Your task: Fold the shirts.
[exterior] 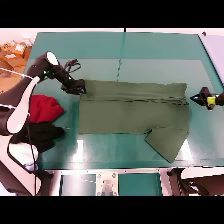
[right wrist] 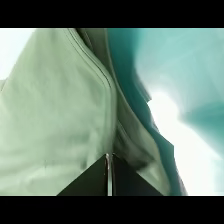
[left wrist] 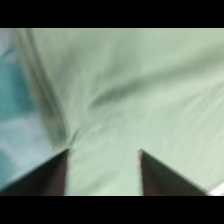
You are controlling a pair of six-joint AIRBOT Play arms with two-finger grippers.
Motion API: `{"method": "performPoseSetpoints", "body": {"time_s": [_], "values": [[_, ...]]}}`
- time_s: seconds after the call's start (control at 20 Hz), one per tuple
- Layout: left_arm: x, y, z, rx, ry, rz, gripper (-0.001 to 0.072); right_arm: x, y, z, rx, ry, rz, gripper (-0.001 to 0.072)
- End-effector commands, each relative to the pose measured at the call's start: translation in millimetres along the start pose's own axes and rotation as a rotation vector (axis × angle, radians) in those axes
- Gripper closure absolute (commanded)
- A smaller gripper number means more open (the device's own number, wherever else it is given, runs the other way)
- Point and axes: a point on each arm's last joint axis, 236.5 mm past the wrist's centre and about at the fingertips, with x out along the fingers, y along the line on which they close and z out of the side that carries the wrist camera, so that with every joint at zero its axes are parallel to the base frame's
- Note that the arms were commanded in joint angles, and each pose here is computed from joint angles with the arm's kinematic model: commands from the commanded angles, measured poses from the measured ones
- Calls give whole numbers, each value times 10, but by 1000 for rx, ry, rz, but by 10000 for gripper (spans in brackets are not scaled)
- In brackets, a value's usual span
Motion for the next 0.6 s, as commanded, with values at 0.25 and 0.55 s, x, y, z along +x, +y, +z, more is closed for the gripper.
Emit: {"method": "performPoseSetpoints", "body": {"time_s": [0.25, 0.55], "values": [[-739, -132, -243, 33, 34, 93, 689, -980, -487, -439, 194, -47, -231, 695], [-858, -316, -1079, -43, -105, 70, 689, -1121, -474, -1146, 237, -109, -361, 695]]}}
